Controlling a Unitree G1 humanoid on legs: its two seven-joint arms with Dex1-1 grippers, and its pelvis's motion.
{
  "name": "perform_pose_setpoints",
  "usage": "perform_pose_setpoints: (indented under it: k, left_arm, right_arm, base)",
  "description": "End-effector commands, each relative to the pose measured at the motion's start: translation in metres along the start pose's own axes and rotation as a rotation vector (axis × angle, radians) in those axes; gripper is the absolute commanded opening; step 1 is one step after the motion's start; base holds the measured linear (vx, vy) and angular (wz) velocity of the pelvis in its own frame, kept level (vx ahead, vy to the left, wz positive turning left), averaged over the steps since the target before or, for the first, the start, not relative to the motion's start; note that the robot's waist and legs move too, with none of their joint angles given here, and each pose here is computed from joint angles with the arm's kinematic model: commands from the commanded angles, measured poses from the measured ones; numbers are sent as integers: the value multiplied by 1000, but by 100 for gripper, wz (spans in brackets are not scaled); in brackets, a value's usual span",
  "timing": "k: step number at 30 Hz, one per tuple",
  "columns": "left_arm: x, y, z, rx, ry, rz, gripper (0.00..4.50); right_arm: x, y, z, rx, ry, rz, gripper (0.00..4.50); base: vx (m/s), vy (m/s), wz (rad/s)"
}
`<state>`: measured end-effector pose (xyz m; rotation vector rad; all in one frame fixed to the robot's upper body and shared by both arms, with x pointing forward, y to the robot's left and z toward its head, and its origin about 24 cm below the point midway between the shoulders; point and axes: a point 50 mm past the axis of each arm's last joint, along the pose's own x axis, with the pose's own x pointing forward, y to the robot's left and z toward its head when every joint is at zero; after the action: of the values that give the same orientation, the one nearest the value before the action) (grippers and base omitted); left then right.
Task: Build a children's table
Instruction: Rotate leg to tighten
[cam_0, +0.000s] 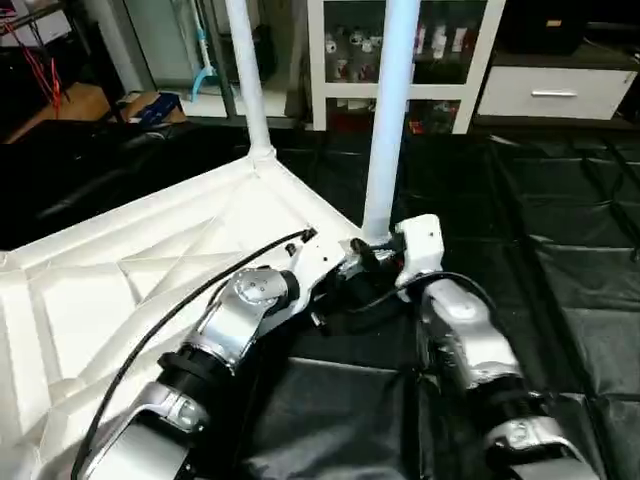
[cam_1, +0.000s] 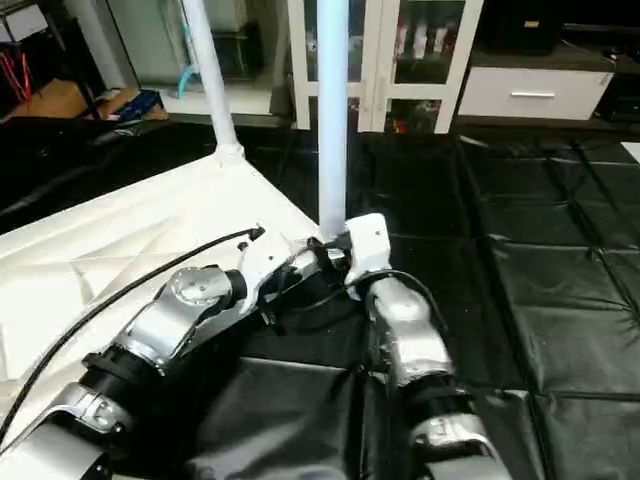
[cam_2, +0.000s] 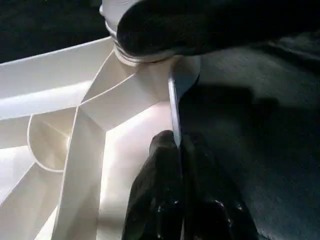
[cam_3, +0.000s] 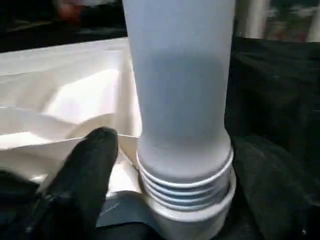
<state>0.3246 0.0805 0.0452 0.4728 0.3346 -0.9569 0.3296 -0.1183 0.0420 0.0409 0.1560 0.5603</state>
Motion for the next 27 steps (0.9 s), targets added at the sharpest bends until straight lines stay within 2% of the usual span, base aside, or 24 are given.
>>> perform_pose_setpoints:
  k: [1, 3, 6, 7, 10, 13, 14, 15, 19, 26, 27]
  left_arm:
    - [0, -15, 5, 62, -58, -113, 0]
    - [-9, -26, 0, 86, -73, -225, 0]
    - [-15, -31, 2, 95, -118, -276, 0]
    - [-22, -38, 5, 81, -159, -350, 0]
    - [-28, -41, 2, 77, -152, -409, 0]
    - [-35, -44, 0, 70, -145, -460, 0]
    - [-35, -44, 0, 70, -144, -463, 0]
    - [-38, -45, 0, 72, -144, -473, 0]
    - [-40, -44, 0, 73, -146, -473, 0]
    - [-41, -43, -1, 76, -136, -468, 0]
    - [-42, -43, -1, 75, -136, -469, 0]
  right_arm:
    - [0, 7, 14, -31, -27, 142, 407]
    - [-22, 0, 20, -120, 21, 351, 415]
    - [-35, -4, 22, -159, 49, 444, 415]
    - [-50, -11, 24, -193, 99, 548, 415]
    - [-61, -13, 24, -215, 147, 634, 415]
    - [-76, -10, 22, -222, 234, 778, 415]
    - [-77, -10, 21, -225, 243, 787, 415]
    - [-81, -8, 17, -249, 290, 828, 415]
    - [-83, -6, 10, -296, 330, 861, 415]
    - [-71, -7, 12, -311, 295, 785, 415]
    - [-71, -7, 12, -309, 297, 787, 389]
  base:
    - [0, 0, 0]
    - [0, 0, 0]
    - [0, 0, 0]
    - [0, 0, 0]
    - [0, 0, 0]
    - [0, 0, 0]
    - [0, 0, 0]
    - [0, 0, 0]
    - [0, 0, 0]
    - [0, 0, 0]
    - [0, 0, 0]
